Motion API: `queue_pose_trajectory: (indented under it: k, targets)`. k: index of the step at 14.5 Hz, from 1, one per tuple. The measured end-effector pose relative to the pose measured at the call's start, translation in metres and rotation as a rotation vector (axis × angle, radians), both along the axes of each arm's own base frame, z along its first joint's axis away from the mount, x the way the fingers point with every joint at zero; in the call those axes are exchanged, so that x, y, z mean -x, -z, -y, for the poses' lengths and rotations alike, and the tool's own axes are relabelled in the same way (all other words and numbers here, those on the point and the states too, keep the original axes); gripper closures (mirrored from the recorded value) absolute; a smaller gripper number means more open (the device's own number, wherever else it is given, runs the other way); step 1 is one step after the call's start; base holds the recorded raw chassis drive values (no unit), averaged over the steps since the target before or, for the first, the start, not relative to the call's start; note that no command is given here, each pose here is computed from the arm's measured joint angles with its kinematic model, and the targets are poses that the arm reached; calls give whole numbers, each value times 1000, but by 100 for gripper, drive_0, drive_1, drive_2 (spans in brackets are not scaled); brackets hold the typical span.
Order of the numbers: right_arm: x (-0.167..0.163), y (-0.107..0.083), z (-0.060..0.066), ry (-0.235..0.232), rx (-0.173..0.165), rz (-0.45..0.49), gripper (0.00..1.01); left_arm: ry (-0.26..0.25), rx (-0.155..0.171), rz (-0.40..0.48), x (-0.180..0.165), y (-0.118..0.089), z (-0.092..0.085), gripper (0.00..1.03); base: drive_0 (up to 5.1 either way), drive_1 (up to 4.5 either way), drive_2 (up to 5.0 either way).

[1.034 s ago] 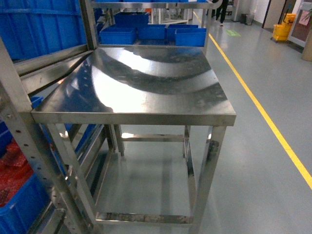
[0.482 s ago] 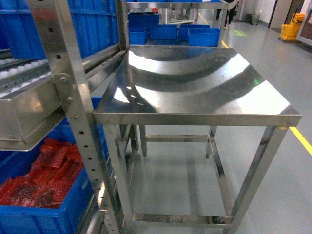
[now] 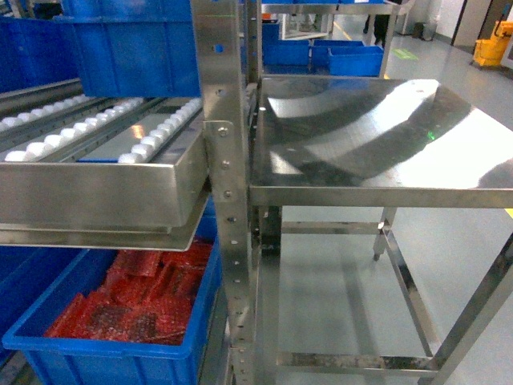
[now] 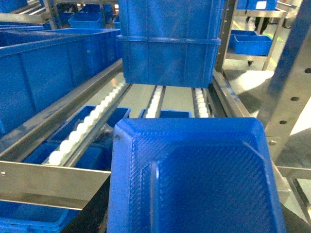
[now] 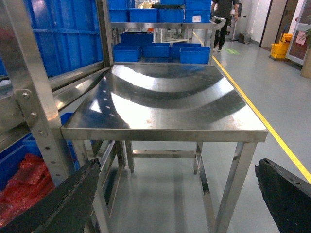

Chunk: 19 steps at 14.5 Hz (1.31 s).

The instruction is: Pick blue part to blue bin on bottom shelf

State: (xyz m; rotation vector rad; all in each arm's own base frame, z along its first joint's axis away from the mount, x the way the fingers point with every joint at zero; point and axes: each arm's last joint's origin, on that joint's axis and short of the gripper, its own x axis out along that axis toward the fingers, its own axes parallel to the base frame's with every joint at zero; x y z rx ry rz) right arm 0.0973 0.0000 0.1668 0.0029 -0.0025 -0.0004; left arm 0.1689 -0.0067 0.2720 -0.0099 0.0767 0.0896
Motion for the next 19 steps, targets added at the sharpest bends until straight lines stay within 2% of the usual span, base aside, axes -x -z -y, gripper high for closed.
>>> queue_pose_trajectory:
  k: [19]
  targets:
    - [0,0,0,0,0,0,3,3,0,2,0,0,0,60,-501,241,241]
